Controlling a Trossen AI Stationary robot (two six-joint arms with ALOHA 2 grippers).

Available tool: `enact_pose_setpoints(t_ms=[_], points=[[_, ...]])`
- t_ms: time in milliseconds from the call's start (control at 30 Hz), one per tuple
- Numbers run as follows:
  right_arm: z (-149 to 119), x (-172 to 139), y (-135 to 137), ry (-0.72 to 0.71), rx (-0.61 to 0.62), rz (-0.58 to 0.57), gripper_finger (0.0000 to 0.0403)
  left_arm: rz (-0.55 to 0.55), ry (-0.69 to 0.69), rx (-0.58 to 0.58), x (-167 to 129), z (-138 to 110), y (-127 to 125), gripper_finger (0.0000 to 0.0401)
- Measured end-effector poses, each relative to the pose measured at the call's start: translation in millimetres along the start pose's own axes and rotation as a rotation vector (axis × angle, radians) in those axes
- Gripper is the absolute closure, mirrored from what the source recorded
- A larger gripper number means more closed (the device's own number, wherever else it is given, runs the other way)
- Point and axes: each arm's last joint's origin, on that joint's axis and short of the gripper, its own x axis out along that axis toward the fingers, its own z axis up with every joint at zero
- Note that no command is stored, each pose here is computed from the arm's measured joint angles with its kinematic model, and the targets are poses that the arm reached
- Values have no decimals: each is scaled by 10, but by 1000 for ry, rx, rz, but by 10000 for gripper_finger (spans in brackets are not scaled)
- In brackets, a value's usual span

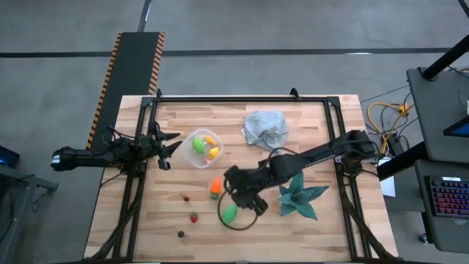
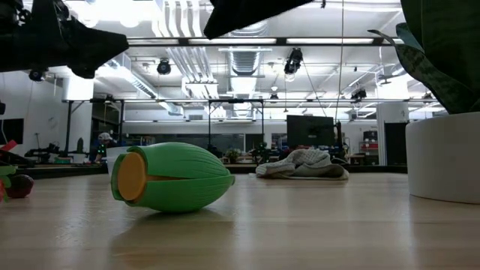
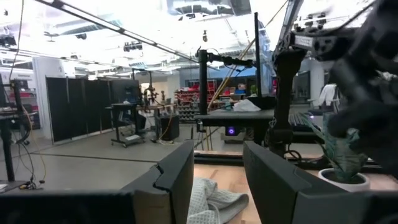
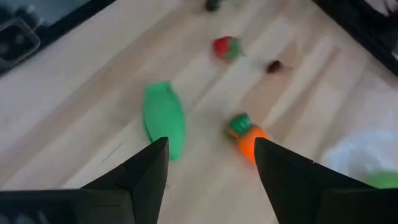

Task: Pick and placing Produce into tupperware
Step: Put the green corn into the transparent container

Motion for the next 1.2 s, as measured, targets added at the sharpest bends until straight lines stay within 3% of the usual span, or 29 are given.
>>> enact_pose_setpoints(t_ms=[467,1200], points=[[-136,569,54,84,-8,10,68,0,7,2,5,-7,-2,275],[-81,1081,327,1,-1,71,72,26,7,1,5,-6,6,275]])
